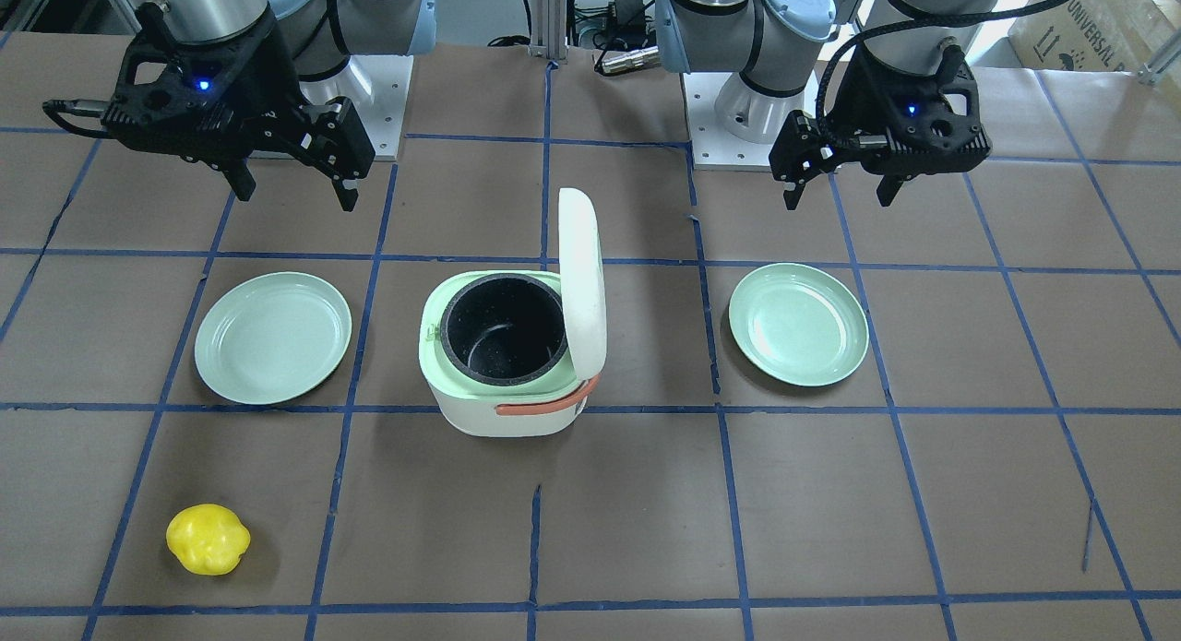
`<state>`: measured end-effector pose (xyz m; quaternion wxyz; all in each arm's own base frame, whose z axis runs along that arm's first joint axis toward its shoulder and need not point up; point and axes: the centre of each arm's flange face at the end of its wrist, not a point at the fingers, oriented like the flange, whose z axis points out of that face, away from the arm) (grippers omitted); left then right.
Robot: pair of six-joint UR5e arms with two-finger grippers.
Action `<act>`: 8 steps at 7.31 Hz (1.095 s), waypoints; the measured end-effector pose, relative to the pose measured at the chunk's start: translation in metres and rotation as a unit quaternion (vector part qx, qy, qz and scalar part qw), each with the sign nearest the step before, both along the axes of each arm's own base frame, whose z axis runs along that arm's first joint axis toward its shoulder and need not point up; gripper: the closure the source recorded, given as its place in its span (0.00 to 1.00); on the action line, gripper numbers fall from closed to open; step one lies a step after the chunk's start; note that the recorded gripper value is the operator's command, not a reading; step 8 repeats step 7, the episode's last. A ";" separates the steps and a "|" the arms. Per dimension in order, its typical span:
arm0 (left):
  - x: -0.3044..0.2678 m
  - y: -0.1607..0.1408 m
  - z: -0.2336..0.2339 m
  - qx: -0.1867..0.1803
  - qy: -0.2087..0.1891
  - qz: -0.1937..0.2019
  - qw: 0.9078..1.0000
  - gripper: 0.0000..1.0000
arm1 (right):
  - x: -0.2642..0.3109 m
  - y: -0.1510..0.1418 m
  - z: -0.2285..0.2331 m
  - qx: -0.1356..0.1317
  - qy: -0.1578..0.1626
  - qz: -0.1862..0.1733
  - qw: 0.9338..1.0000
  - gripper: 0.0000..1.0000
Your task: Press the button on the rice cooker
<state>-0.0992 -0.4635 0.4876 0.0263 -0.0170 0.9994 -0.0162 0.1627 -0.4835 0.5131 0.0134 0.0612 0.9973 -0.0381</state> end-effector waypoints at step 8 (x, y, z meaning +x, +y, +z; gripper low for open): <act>0.000 0.000 0.000 0.000 0.000 0.000 1.000 0.00 | 0.000 0.001 -0.003 0.002 0.003 0.035 0.999 0.01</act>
